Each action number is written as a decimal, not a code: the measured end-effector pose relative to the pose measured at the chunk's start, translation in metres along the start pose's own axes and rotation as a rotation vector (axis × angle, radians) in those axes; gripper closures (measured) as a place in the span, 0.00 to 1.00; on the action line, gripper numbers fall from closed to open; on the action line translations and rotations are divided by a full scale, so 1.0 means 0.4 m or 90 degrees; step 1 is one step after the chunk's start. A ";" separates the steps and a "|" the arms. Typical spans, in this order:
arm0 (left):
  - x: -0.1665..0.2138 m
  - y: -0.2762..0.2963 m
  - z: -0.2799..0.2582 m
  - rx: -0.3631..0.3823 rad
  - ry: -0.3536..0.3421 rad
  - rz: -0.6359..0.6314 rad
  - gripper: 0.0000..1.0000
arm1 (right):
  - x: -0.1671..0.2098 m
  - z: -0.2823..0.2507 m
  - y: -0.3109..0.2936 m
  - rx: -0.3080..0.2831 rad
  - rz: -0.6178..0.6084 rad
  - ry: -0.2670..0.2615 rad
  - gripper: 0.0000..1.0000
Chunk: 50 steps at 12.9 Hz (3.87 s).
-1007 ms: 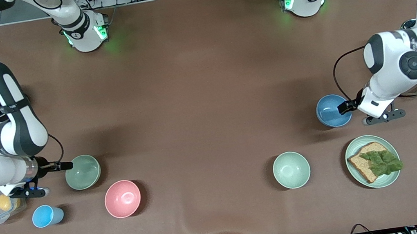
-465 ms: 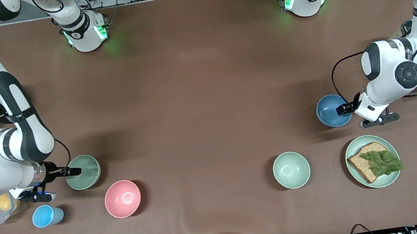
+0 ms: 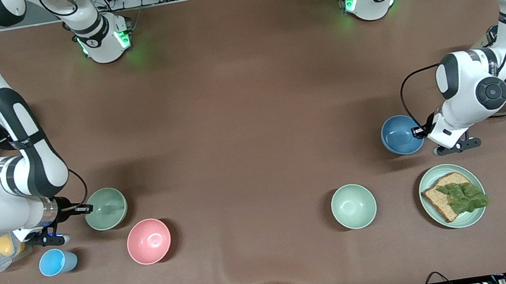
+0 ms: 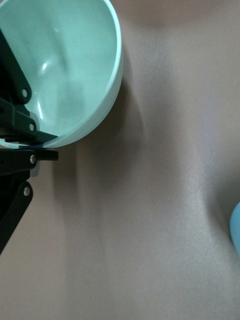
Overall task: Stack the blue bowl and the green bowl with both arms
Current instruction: 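Lift the blue bowl with the left gripper while the right gripper carries green, then lower the green bowl onto the table with the right gripper and open it, then move the blue bowl over the green bowl with the left gripper and lower it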
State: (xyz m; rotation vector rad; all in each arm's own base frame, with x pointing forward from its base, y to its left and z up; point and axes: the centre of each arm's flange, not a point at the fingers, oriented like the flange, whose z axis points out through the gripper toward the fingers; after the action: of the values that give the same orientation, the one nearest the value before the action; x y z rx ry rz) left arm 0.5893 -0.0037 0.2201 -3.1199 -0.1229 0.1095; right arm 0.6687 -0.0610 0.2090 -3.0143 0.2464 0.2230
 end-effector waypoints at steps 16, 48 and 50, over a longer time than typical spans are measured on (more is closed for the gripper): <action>0.088 0.253 -0.351 -0.056 -0.017 0.074 0.95 | -0.066 -0.222 -0.534 0.142 0.027 -0.057 0.96; 0.024 0.792 -0.306 -0.165 -0.032 -0.035 0.95 | -0.177 0.057 -1.024 0.188 0.668 0.056 0.00; 0.019 0.845 -0.276 -0.178 -0.020 -0.032 0.95 | -0.170 0.085 -1.023 0.198 0.683 0.063 0.00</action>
State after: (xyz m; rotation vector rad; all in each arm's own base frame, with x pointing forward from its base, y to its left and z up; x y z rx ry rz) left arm 0.6310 -0.3417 0.3229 -3.3908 -0.2358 0.1530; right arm 0.6668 0.3547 0.2256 -2.2807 1.6848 0.0907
